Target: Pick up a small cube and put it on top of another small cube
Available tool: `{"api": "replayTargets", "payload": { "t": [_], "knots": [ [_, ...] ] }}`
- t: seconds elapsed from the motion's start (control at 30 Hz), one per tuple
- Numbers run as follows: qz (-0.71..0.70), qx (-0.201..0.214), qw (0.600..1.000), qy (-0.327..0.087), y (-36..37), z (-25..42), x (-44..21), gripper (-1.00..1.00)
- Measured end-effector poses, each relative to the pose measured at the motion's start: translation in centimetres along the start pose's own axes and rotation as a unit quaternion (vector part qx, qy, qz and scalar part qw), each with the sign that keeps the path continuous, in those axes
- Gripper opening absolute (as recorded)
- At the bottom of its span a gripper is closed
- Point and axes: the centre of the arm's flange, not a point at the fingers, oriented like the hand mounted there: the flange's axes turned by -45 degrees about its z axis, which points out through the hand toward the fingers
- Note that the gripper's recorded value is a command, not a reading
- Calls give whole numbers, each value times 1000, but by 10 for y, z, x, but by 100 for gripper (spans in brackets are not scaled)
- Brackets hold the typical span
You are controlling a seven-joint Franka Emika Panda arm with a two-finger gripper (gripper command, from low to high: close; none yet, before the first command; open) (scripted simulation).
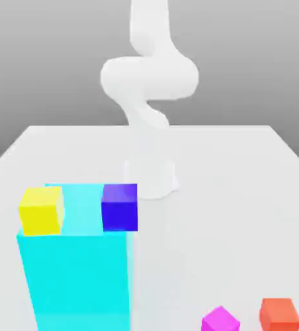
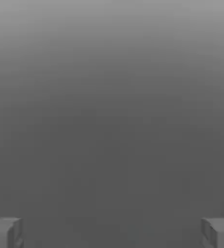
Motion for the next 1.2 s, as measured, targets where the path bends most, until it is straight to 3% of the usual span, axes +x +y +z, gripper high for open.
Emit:
{"api": "replayTargets", "payload": {
  "t": [0.33,0.63,1.0,1.13,1.17,1.2],
  "knots": [
    [-203,120,965,-111,-59,180,-15,0],
    [-388,197,881,-188,-142,317,-85,0],
    [-596,238,721,-262,-206,439,-215,0],
    [-614,240,703,-267,-212,482,-256,0],
    [-614,240,702,-267,-212,491,-266,-100],
    [-614,240,702,-267,-212,491,-266,-100]
  ]
}}
